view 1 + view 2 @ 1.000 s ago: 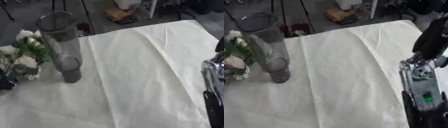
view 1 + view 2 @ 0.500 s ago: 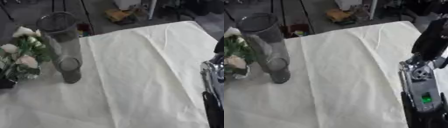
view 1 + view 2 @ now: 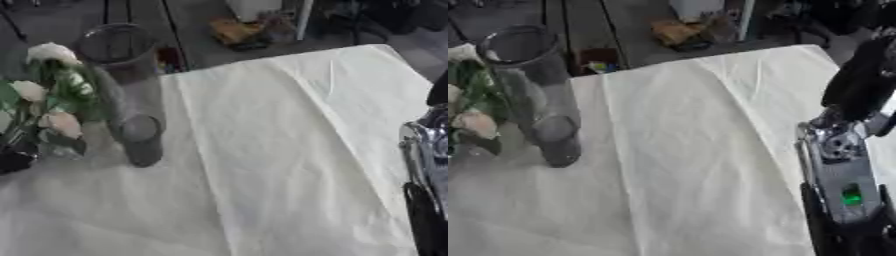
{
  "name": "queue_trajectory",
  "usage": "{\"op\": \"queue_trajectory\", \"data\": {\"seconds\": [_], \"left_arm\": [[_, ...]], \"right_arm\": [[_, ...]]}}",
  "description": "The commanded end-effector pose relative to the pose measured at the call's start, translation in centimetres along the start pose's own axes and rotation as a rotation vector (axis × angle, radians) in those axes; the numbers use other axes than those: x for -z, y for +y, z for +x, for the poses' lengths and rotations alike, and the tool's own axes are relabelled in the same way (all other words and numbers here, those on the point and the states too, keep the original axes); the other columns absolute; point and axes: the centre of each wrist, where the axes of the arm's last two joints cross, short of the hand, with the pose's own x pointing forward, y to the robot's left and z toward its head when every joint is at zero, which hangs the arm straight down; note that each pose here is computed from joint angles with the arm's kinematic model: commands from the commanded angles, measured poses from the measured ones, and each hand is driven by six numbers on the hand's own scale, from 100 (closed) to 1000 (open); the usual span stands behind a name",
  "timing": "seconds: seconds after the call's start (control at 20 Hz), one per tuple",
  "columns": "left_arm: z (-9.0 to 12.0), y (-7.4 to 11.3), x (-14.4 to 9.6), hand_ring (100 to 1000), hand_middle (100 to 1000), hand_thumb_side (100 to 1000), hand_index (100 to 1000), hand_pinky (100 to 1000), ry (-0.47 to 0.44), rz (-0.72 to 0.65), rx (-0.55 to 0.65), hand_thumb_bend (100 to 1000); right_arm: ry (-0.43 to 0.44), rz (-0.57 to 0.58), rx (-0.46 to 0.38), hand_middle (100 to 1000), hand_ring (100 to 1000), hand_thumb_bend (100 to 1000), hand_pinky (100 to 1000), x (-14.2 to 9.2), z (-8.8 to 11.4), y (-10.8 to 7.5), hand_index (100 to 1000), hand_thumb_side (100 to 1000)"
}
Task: Arrange flowers into the vase.
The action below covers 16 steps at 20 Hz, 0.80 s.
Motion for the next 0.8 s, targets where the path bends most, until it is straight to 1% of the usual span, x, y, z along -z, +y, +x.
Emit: {"op": "queue_trajectory", "data": {"seconds": [0.05,0.3,0.4,0.55,0.8], "left_arm": [[-0.2,1.8,-0.1,100,100,705,149,100,-0.005,0.074,-0.035,100],[-0.2,2.0,-0.3,100,100,713,141,100,-0.015,0.121,-0.093,100],[-0.1,2.5,-0.4,100,100,720,141,100,-0.023,0.133,-0.124,100],[0.2,3.5,-0.8,100,100,751,142,100,-0.041,0.165,-0.174,100],[0.9,5.8,-2.1,100,100,718,133,100,-0.108,0.223,-0.294,100]], "right_arm": [[-0.029,-0.004,0.025,774,813,100,731,0.7,0.4,0.2,839,756],[-0.027,-0.004,0.025,774,813,100,731,0.7,0.4,0.2,839,759],[-0.025,-0.004,0.024,774,813,100,731,0.6,0.4,0.2,839,757],[-0.023,-0.005,0.023,774,813,100,731,0.6,0.4,0.2,838,757],[-0.02,-0.005,0.02,774,813,100,731,0.6,0.3,0.1,839,755]]}}
